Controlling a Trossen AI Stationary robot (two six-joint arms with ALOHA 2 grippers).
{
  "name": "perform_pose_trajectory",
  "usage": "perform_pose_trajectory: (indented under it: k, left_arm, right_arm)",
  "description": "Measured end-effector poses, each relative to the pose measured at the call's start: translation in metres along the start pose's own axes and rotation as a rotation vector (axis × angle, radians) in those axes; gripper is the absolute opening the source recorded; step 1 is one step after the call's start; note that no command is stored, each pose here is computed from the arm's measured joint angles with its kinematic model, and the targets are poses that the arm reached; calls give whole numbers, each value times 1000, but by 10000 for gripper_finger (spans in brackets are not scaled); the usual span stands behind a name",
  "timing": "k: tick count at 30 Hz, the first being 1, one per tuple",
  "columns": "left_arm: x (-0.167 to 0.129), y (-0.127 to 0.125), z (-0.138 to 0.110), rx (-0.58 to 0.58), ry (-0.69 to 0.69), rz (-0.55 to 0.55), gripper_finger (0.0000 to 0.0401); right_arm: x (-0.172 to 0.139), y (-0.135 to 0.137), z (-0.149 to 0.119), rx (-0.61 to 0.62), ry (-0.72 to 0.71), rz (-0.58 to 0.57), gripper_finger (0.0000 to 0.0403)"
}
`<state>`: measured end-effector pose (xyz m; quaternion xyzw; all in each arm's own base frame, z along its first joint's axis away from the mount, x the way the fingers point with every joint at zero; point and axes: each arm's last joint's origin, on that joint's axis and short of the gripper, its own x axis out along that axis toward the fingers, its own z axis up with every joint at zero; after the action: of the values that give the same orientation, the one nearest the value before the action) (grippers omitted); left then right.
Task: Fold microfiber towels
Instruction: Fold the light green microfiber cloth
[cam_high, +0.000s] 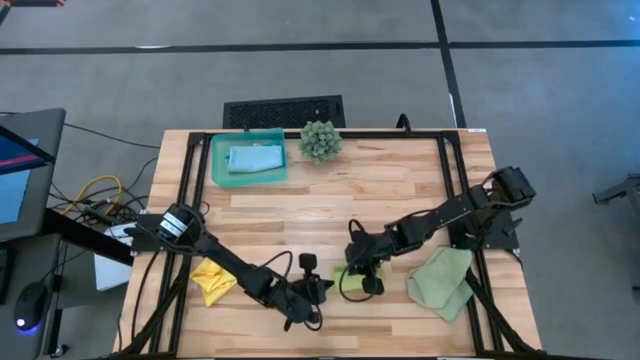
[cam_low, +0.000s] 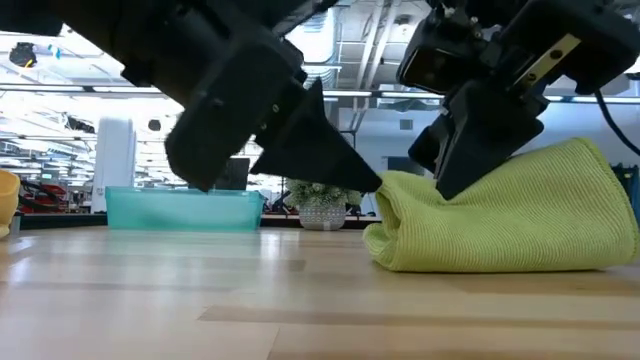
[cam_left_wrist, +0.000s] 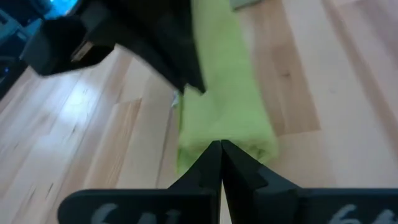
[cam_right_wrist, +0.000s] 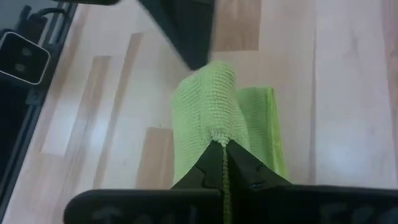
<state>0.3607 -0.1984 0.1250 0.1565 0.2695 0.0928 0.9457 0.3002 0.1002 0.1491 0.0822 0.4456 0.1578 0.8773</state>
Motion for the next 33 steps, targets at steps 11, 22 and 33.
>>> perform_pose_trajectory:
  k: [11, 22, 33]
  left_arm:
    - [-2, -3, 9, -5, -80, -18, 0]
    - [29, 14, -13, -145, 26, 58, 0]
    - [29, 14, -8, -212, -16, 69, 0]
  right_arm:
    - [-3, -15, 4, 19, -16, -40, 28]
    - [-3, -19, 2, 13, -24, -178, 77]
    - [-37, -20, 2, 81, -44, -469, 156]
